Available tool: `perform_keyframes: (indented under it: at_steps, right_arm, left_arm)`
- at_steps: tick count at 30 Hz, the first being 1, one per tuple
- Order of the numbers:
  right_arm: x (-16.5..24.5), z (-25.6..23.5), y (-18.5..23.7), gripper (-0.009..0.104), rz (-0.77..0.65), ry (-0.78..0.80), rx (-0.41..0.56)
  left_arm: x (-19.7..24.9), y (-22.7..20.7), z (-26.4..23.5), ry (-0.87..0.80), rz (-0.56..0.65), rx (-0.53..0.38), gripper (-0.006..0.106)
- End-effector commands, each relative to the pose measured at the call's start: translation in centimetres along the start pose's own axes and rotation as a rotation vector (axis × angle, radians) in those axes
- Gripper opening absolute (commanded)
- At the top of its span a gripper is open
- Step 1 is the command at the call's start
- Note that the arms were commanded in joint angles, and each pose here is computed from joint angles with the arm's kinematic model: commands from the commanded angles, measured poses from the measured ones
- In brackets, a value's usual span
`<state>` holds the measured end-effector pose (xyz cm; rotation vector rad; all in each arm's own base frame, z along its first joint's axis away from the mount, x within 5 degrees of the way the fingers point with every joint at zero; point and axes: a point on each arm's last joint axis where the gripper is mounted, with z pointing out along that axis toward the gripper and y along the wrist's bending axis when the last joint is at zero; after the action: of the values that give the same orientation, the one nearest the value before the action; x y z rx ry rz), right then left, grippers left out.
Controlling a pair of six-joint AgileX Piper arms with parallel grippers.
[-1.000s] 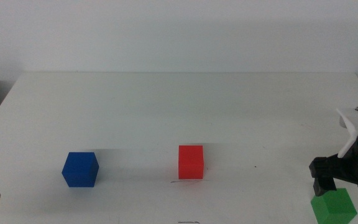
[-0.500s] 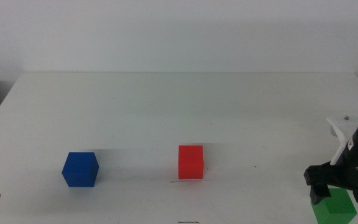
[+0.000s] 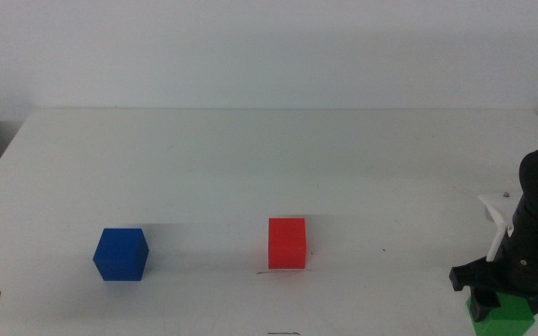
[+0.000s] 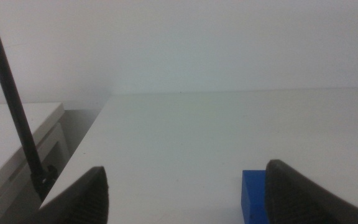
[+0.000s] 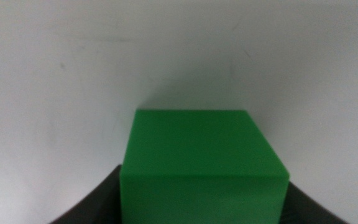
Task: Stack red cubes first, then green, then blue cubes in a specific spot.
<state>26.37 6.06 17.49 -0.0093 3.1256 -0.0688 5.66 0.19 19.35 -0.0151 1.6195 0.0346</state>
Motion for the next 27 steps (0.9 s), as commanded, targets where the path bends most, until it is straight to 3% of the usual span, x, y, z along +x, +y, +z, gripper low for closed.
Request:
perform_keyframes:
  at_steps: [1, 3, 12, 21, 27]
  right_arm:
    - [-0.3, -1.8, -0.3, 0.017, 0.005, -0.052, 0.0]
    - [-0.5, -3.1, -0.1, -0.002, 0.028, -0.063, -0.01]
    - [-2.9, -11.0, 6.9, -0.001, 0.018, -0.184, -0.046]
    - [-5.9, -12.2, 16.7, -0.001, -0.053, -0.183, -0.099]
    - [-6.8, -12.7, 19.2, -0.001, -0.043, -0.216, -0.147]
  left_arm:
    - [-0.9, 0.0, -0.2, -0.103, -0.015, 0.0, 0.083]
    - [-0.9, 0.0, -0.2, -0.103, -0.015, 0.0, 0.083]
    - [-0.9, 0.0, -0.2, -0.103, -0.015, 0.0, 0.083]
    - [-0.9, 0.0, -0.2, -0.103, -0.015, 0.0, 0.083]
    - [-0.9, 0.0, -0.2, -0.103, -0.015, 0.0, 0.083]
